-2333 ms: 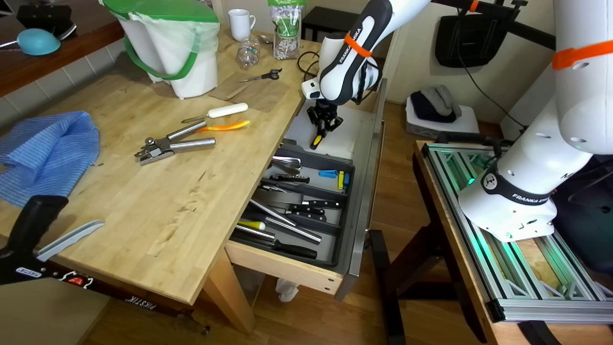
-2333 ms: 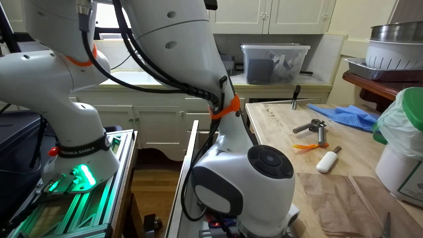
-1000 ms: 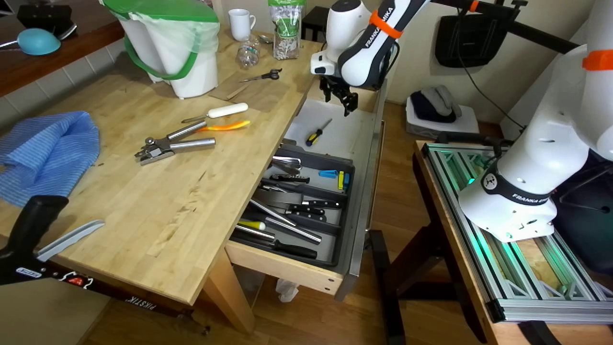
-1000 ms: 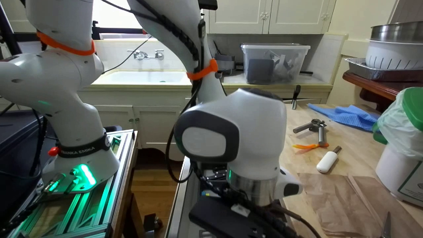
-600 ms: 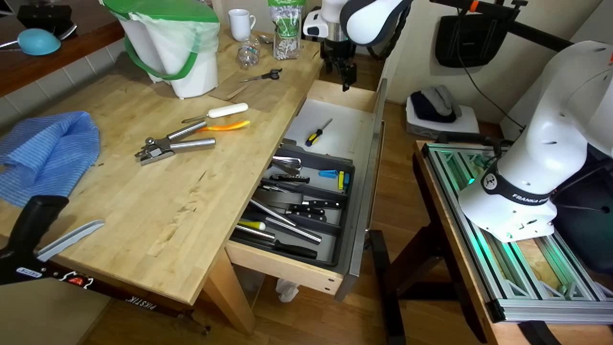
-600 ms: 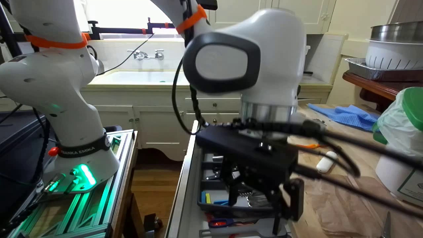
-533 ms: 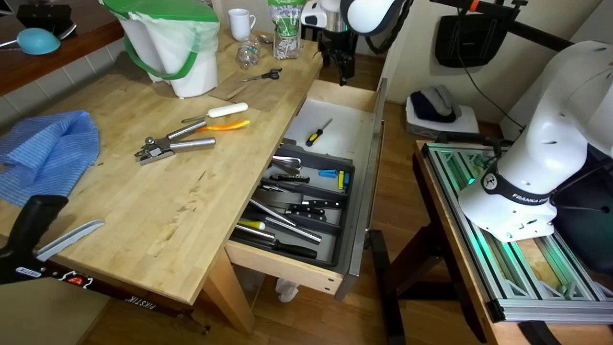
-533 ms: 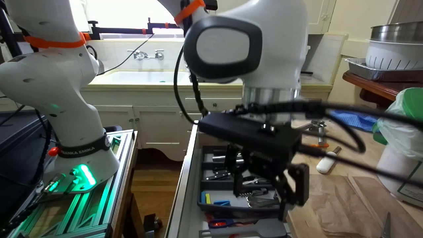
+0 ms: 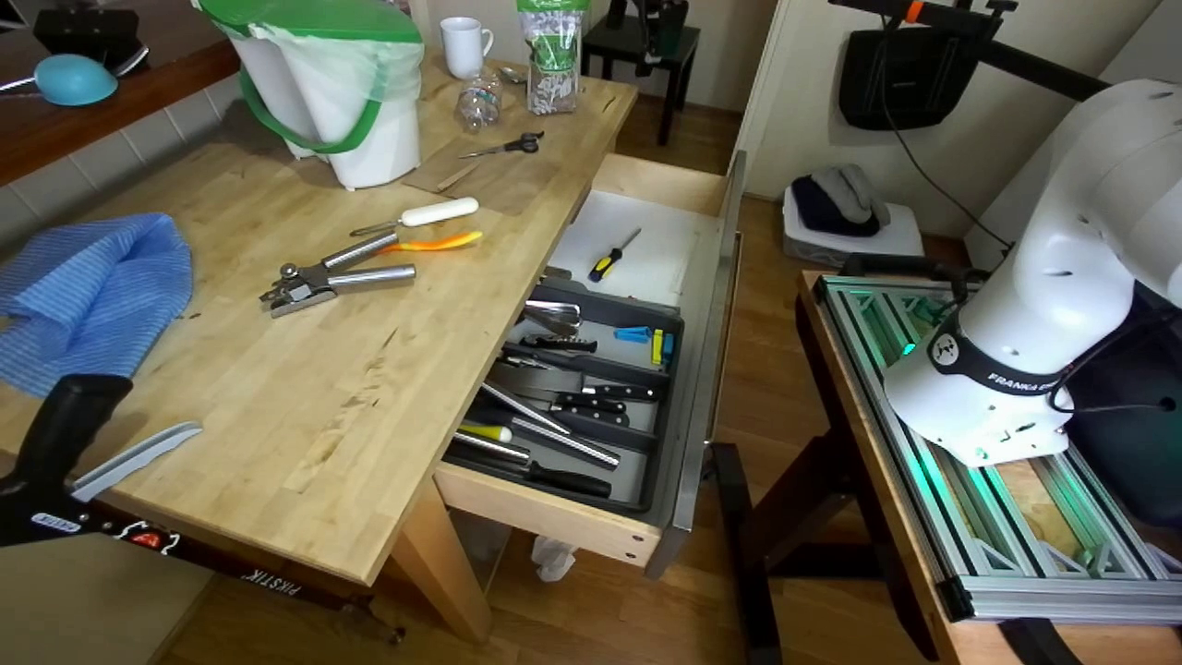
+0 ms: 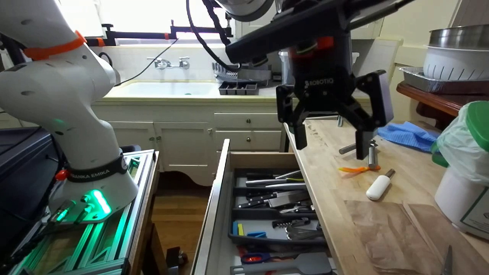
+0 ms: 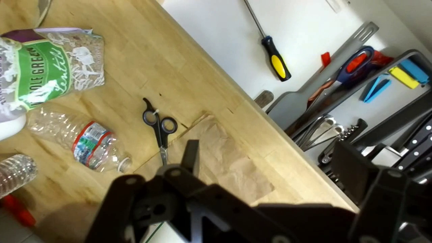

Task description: Put the yellow screwdriver inside the drawer

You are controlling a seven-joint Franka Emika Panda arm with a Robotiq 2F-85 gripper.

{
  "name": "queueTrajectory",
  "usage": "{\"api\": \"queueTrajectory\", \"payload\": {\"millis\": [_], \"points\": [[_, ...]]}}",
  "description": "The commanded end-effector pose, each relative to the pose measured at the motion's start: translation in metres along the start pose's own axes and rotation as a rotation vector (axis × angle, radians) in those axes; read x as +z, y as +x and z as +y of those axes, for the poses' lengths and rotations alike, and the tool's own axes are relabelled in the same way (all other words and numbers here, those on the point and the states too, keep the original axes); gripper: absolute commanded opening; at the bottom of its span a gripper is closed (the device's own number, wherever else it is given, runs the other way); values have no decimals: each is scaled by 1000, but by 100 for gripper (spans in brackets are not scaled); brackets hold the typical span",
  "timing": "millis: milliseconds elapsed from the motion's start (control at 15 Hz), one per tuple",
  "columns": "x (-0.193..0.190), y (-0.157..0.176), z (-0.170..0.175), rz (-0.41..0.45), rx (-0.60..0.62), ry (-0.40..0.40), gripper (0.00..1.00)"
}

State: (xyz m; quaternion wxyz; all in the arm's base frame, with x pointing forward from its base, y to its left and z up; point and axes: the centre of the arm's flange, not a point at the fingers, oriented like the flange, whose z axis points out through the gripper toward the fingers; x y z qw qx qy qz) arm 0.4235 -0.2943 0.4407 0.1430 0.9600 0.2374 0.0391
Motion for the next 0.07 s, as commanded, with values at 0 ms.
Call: {"api": "queueTrajectory", "payload": {"millis": [0], "points": [[7, 1, -1, -11, -3, 9, 100]]}}
